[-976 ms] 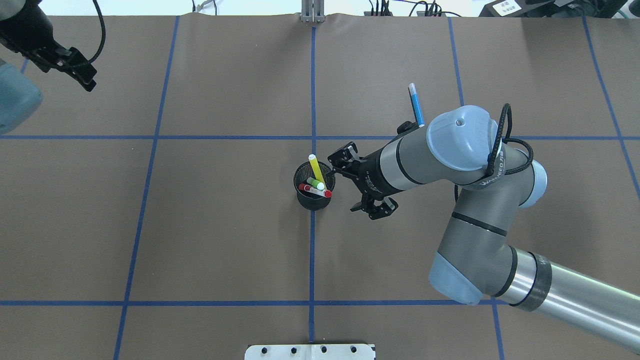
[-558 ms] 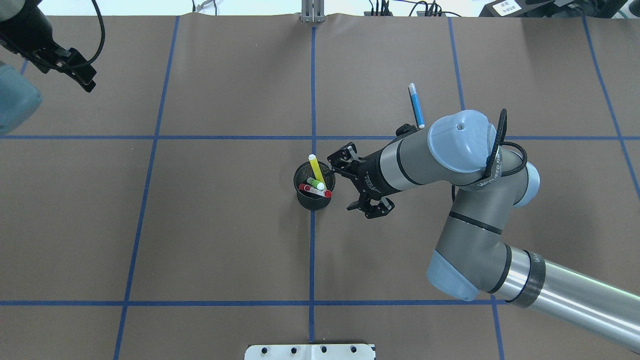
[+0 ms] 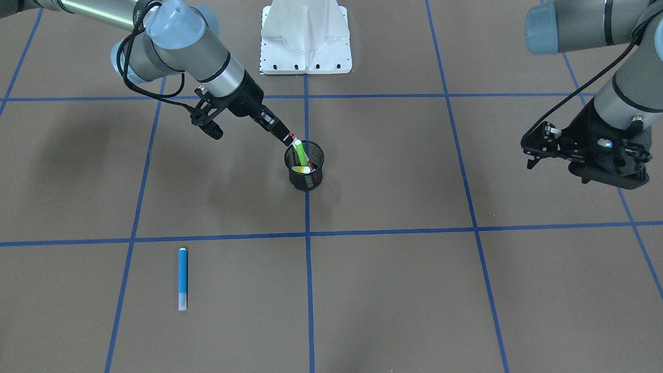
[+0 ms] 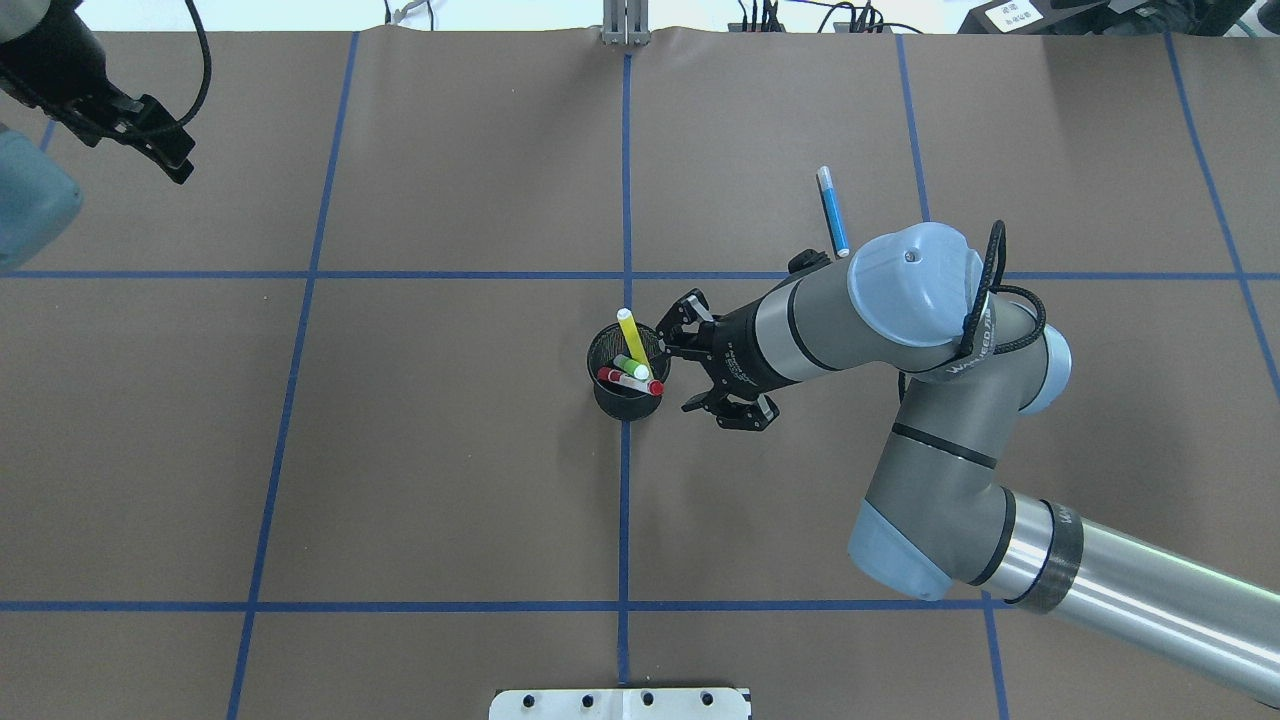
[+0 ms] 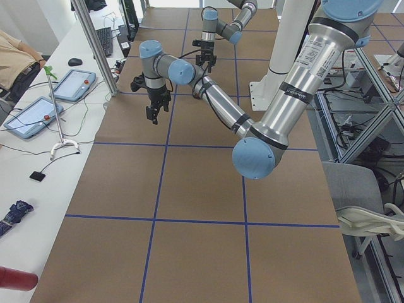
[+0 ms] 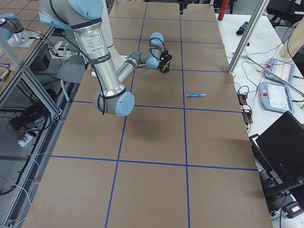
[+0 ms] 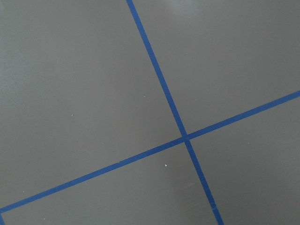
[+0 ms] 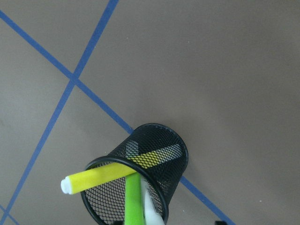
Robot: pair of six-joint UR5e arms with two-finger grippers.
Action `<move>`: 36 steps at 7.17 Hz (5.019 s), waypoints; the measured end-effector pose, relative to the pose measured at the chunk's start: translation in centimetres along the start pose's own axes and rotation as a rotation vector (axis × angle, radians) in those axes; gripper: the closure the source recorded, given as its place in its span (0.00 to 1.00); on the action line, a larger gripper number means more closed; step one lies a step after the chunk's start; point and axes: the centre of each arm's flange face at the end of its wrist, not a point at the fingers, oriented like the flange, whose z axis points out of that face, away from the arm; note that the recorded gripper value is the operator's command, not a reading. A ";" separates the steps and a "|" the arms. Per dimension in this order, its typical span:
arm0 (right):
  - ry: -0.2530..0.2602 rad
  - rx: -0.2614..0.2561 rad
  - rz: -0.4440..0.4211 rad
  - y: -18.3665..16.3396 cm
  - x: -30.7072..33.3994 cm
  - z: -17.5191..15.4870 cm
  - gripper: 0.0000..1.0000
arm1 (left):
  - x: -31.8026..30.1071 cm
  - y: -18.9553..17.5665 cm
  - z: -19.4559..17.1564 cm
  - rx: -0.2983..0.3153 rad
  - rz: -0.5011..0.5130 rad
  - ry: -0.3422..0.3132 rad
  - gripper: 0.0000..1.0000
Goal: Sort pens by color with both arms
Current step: 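Grasp the red-capped white marker with the right gripper and lift it, then carry the red-capped marker beside the blue marker and release it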
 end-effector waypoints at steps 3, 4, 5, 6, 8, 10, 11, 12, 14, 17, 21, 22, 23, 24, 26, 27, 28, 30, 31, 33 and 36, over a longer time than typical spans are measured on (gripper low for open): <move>-0.023 -0.011 0.022 0.5 -0.1 0.0 0.53 | 0.1 0.2 -0.1 0.003 -0.005 0.001 0.01; -0.028 -0.009 0.027 0.7 0.0 0.2 0.53 | 0.1 0.2 -0.1 0.002 -0.006 0.001 0.01; -0.030 -0.003 0.029 0.9 0.2 0.6 0.56 | 0.1 0.2 -0.1 0.002 -0.005 0.001 0.01; -0.032 0.006 0.030 1.0 0.4 1.0 0.63 | 0.1 0.2 -0.1 0.002 -0.005 0.001 0.01; -0.036 0.012 0.032 1.1 0.4 1.2 0.90 | 0.2 0.2 0.0 0.000 -0.004 0.001 0.01; -0.040 0.008 0.032 1.3 0.3 1.1 1.00 | 0.2 0.2 0.0 0.000 -0.005 0.001 0.01; -0.042 0.005 0.031 1.4 0.2 0.9 1.00 | 0.2 0.2 0.0 0.000 -0.005 0.001 0.01; -0.047 0.000 0.027 1.7 0.1 0.7 1.00 | 0.2 0.2 0.1 -0.001 -0.005 0.001 0.01; -0.067 -0.014 0.008 2.3 -0.7 -0.3 1.00 | 0.2 0.2 0.2 -0.002 -0.005 0.002 0.01; -0.064 -0.073 0.004 1.4 -2.4 -4.3 1.00 | 0.2 0.2 0.2 -0.003 -0.006 0.002 0.01; -0.045 -0.159 0.018 -1.2 -5.6 -14.0 1.00 | 0.3 0.2 0.1 0.001 -0.012 0.002 0.01; -0.051 -0.157 0.011 -1.6 -6.0 -15.5 1.00 | 0.3 0.2 0.0 0.002 -0.014 0.003 0.01; -0.054 -0.139 -0.013 -2.2 -6.3 -16.2 1.00 | 0.4 0.2 0.0 0.003 -0.016 0.004 0.01; -0.047 -0.100 -0.057 -3.1 -6.5 -16.4 1.00 | 0.5 0.2 -0.1 0.005 -0.020 0.005 0.01; -0.015 0.015 -0.171 -5.2 -6.9 -15.7 1.00 | 0.7 0.2 -0.4 0.011 -0.030 0.007 0.01; 0.003 0.075 -0.237 -6.2 -7.0 -15.1 1.00 | 0.9 0.2 -0.4 0.011 -0.038 0.021 0.01; 0.024 0.138 -0.306 -7.1 -7.0 -14.7 1.00 | 1.2 0.2 -0.5 0.010 -0.043 0.044 0.01; 0.071 0.262 -0.429 -9.0 -7.1 -13.3 1.00 | 1.4 0.2 -0.5 0.011 -0.053 0.063 0.01; 0.092 0.323 -0.480 -10.0 -7.4 -12.1 1.00 | 1.4 0.2 -0.5 0.012 -0.054 0.065 0.01; 0.125 0.461 -0.546 -11.2 -9.1 -9.1 1.00 | 1.4 0.2 -0.5 0.013 -0.054 0.065 0.01; 0.181 0.659 -0.659 -12.3 -9.9 -5.4 1.00 | 1.5 0.1 -0.6 0.021 -0.049 0.068 0.01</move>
